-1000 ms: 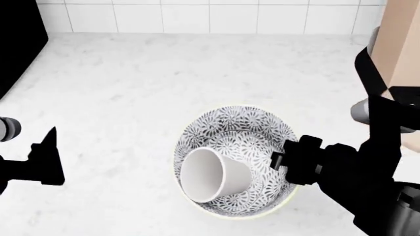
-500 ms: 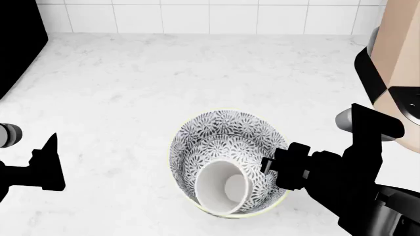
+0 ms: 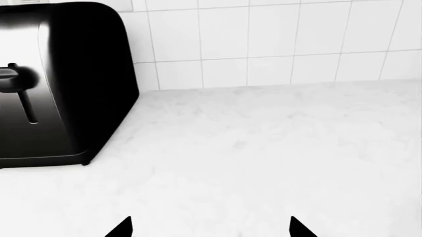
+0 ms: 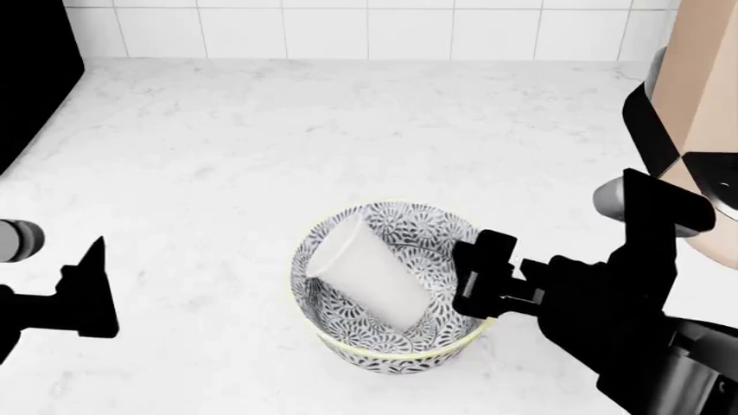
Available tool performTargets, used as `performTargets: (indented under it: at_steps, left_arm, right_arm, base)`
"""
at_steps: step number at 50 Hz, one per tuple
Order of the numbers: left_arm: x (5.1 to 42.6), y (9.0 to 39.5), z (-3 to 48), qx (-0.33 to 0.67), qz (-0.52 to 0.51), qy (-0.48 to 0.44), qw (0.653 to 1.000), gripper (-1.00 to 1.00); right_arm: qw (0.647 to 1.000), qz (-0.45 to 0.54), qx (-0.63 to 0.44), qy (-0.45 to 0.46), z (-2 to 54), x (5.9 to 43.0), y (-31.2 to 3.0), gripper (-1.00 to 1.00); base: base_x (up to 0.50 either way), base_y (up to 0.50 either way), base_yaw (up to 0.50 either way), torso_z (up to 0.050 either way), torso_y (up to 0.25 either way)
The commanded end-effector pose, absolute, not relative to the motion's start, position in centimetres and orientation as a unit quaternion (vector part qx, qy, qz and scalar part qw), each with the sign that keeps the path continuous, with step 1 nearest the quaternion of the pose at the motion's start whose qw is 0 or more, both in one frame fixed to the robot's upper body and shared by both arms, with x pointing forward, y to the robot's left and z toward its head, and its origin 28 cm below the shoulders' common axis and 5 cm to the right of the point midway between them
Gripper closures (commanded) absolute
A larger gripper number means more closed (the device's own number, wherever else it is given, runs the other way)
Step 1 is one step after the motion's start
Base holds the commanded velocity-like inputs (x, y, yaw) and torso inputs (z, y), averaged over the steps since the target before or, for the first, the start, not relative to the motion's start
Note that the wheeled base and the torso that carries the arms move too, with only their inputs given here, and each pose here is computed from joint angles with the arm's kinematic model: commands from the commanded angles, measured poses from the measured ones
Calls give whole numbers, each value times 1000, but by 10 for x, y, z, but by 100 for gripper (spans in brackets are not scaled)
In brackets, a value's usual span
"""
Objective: Place the cup inside the bowl on the dining table and move the bowl to any counter.
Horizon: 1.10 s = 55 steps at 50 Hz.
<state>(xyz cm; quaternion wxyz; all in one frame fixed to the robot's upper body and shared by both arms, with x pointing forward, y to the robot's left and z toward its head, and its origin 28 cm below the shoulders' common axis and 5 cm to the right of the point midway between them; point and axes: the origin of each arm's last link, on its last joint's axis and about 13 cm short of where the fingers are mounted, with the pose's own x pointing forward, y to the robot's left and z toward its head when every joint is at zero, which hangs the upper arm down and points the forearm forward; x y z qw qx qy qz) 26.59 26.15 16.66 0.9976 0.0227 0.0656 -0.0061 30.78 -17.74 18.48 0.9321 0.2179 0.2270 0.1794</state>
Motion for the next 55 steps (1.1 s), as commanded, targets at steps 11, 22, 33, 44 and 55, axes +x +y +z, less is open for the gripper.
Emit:
performTargets:
  at_steps: [11, 22, 33, 44, 55]
  left_arm:
    - [268, 259, 171, 23, -11, 61, 998, -100]
    - [268, 256, 179, 23, -11, 53, 998, -100]
    - [267, 256, 185, 23, -8, 51, 998, -100]
    - [267, 247, 222, 35, -4, 26, 999, -100]
    - [270, 242, 251, 50, -14, 22, 998, -100]
  right_arm:
    - [959, 170, 156, 164, 205, 298, -179, -100]
    - [988, 145, -24, 49, 206, 279, -184, -100]
    - [994, 100, -19, 34, 205, 255, -193, -100]
    - [995, 94, -35, -9, 234, 249, -194, -100]
    - [994, 95, -45, -26, 258, 256, -195, -100]
  base:
    - [0, 0, 0, 0, 0]
    - [0, 0, 0, 0, 0]
    - [0, 0, 0, 0, 0]
    - [0, 0, 0, 0, 0]
    - [0, 0, 0, 0, 0]
